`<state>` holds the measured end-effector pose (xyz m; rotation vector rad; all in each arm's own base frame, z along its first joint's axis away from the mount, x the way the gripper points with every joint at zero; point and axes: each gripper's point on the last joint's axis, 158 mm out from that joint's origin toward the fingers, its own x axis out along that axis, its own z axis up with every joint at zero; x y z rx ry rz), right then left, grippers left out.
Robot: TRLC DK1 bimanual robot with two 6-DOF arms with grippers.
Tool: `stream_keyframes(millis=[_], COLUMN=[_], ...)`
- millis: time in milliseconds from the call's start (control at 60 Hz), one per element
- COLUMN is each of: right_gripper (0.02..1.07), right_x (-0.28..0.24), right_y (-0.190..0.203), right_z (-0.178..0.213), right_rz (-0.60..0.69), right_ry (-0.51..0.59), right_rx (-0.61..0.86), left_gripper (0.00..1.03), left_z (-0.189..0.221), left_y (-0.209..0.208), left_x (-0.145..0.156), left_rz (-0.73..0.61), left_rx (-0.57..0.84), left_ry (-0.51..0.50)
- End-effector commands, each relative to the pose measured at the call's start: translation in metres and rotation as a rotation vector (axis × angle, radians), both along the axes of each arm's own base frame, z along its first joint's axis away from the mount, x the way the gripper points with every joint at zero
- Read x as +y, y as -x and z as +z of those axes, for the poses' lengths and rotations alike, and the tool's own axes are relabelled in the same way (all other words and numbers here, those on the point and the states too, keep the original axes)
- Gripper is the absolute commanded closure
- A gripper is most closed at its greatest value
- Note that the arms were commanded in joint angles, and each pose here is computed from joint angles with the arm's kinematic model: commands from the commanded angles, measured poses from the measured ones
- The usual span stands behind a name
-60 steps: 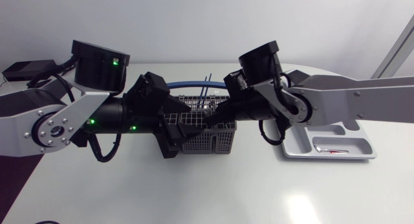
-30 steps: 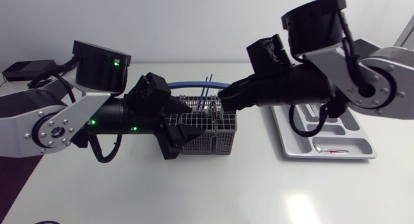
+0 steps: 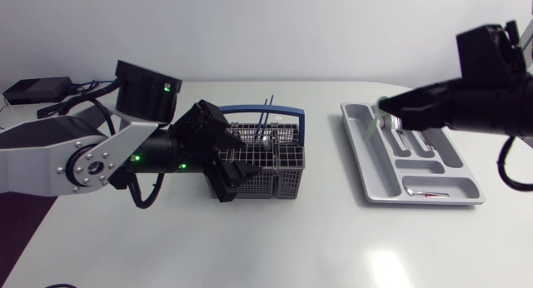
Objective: Unload the cutlery basket into the drawer organizer.
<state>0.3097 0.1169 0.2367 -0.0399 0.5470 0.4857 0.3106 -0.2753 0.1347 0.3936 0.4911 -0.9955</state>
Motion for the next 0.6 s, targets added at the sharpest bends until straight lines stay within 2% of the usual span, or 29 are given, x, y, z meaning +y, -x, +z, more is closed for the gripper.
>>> stream_keyframes(millis=[0, 250, 583], right_gripper=[1.01, 1.01, 1.01], right_x=[-0.033, -0.121, -0.180], right_y=[0.007, 0.011, 0.000], right_z=[-0.045, -0.113, -0.170], right_rz=[-0.049, -0.209, -0.342], right_ry=[0.081, 0.231, 0.369], right_rx=[0.074, 0.125, 0.158], left_gripper=[0.20, 0.20, 0.20], left_z=[0.005, 0.008, 0.007], left_y=[-0.012, -0.027, -0.030], left_x=[-0.006, -0.009, -0.008], left_rz=[0.026, 0.080, 0.091], left_rx=[-0.006, -0.018, -0.025], left_ry=[0.016, 0.032, 0.034])
